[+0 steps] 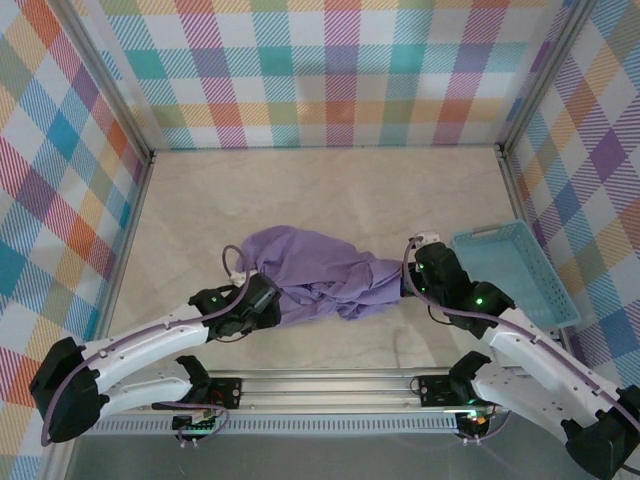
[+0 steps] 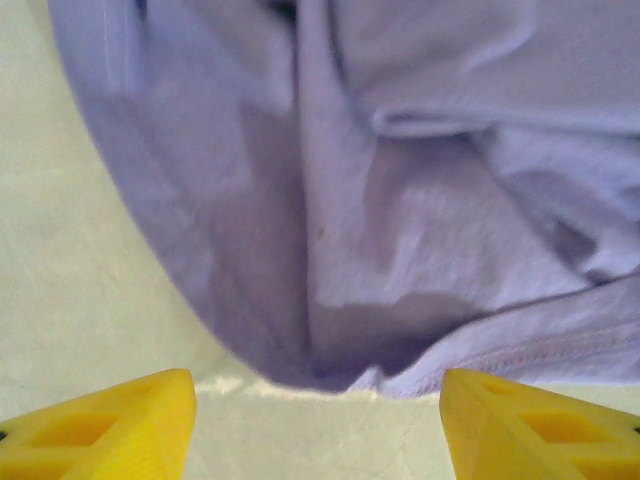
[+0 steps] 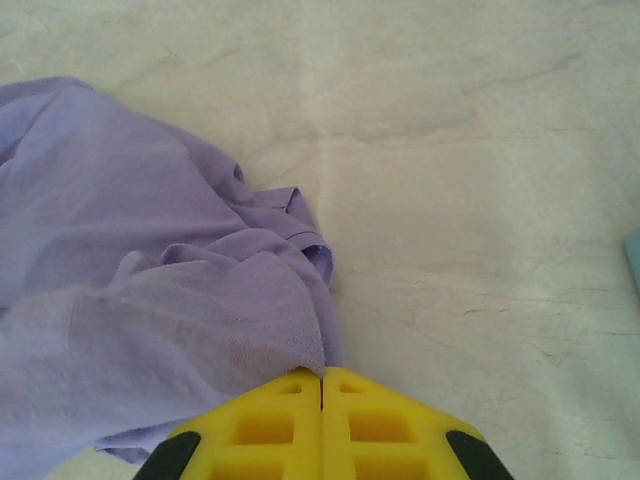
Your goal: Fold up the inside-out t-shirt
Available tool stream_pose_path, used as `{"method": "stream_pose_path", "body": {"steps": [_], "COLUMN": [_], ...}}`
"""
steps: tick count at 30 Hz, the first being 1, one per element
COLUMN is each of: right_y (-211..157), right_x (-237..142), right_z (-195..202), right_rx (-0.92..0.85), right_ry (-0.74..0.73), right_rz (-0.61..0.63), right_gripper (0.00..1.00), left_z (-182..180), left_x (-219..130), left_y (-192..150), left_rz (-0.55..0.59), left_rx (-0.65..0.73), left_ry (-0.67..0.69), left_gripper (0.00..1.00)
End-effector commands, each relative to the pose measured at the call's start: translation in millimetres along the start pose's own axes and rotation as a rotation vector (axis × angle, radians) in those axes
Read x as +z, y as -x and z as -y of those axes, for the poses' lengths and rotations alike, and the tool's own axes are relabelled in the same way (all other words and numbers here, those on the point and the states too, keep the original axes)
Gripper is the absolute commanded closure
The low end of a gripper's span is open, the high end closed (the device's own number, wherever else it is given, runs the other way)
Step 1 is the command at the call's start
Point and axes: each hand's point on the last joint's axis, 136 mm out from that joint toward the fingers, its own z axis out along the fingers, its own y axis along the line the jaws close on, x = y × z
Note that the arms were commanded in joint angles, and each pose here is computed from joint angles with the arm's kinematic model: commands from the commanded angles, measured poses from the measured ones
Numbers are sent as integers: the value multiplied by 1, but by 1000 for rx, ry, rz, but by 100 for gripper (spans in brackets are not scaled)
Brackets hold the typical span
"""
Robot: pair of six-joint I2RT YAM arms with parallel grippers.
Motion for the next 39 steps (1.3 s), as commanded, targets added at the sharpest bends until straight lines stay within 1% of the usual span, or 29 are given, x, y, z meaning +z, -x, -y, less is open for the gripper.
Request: {"method": "stream_pose_path", "body": {"steps": [1, 4, 7, 11, 14, 21, 26, 29, 32, 34, 35, 38, 39], "right_y": [2, 2, 1, 0, 0, -1, -2, -1, 1, 7, 10, 30, 42], "right_x": [2, 5, 7, 6, 4, 5, 5, 5, 2, -2, -3, -12, -18], "right_z": [-7, -14, -18, -18, -16, -17, -18, -17, -10, -4, -2, 4, 6], "right_rx": [42, 40, 33, 24, 23, 17, 12, 9, 13, 16, 20, 49, 59], "right_ry": [40, 70, 88, 97, 92, 99, 106, 100, 59, 26, 20, 21, 26], "right_rz": [2, 0, -12, -7, 2, 2, 1, 2, 6, 16, 22, 59, 80], "right_gripper": [100, 100, 100, 100, 100, 100, 100, 100, 100, 100, 100, 100, 100], "left_z": [6, 14, 21, 30, 35, 34, 27, 21, 14, 9, 8, 2, 0], "left_x": [4, 3, 5, 13, 20, 34, 44, 48, 47, 44, 41, 19, 6], "left_y": [-26, -17, -8, -3, -2, 0, -1, 1, 6, 13, 18, 51, 69], "left_rz": [-82, -30, 2, 10, 1, -9, -12, -7, 12, 29, 40, 110, 152], "left_rx": [-173, -199, -210, -235, -242, -257, -253, -245, -226, -212, -209, -193, -176], "left_ry": [-98, -141, -150, -158, -143, -100, -43, -17, 12, 26, 21, 20, 20], "left_gripper": [34, 30, 29, 29, 32, 48, 59, 69, 83, 95, 100, 100, 100]}}
